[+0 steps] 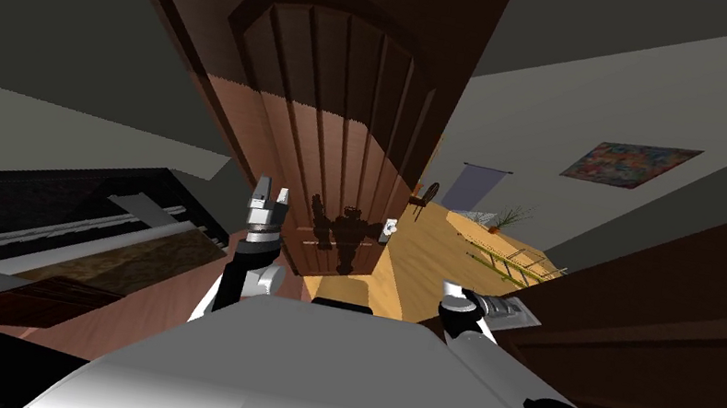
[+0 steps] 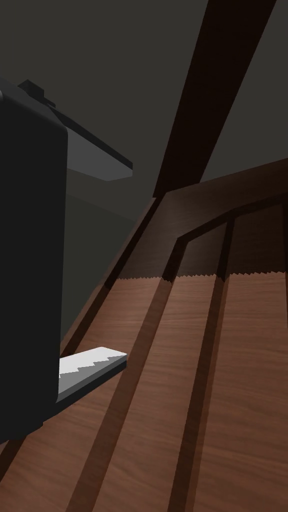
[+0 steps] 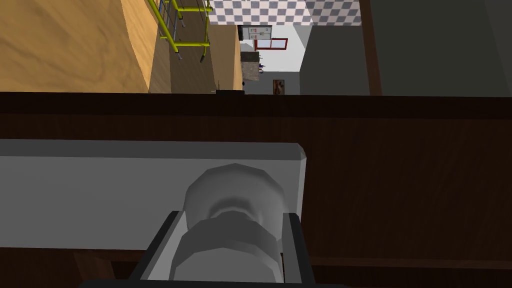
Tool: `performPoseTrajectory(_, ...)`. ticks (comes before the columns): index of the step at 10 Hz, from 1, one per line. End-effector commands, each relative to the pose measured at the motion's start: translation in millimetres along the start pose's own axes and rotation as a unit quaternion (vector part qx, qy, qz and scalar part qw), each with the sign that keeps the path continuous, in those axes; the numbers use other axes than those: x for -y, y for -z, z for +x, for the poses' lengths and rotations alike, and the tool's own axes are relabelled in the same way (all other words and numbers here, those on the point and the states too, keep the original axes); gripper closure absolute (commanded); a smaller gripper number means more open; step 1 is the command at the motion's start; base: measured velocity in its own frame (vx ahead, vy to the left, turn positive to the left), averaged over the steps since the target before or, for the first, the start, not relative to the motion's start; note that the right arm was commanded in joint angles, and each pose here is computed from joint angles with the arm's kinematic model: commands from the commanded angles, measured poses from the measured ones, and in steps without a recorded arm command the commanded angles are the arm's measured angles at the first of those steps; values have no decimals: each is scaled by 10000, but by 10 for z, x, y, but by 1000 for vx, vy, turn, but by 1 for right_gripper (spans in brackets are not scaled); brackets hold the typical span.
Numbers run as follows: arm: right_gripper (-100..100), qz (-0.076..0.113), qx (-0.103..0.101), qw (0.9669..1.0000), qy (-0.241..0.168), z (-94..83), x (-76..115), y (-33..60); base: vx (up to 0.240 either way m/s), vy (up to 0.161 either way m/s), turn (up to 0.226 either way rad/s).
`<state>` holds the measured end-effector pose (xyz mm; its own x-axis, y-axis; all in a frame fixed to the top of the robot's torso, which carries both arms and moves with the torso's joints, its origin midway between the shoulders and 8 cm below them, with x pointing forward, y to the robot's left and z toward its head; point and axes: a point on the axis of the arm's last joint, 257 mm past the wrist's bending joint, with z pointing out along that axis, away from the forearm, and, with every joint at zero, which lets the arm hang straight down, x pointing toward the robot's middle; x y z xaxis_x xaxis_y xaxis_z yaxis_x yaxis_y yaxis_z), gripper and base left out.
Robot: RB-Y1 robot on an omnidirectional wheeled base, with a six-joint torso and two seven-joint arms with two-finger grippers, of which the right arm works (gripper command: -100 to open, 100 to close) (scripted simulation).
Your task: Push the door open
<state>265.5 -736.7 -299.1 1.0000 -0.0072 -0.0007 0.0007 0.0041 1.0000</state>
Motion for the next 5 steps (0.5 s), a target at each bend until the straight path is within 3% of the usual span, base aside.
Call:
performPoseTrajectory(1, 100, -10, 235, 9997, -6, -143, -25, -36, 57, -114, 41)
performPoseTrajectory(3, 100, -10, 235, 9997, -6, -143, -25, -36, 18, -83, 14)
performPoseTrajectory(5, 100, -3, 606, 9982, -7, -368, -31, -66, 37, -128, 71)
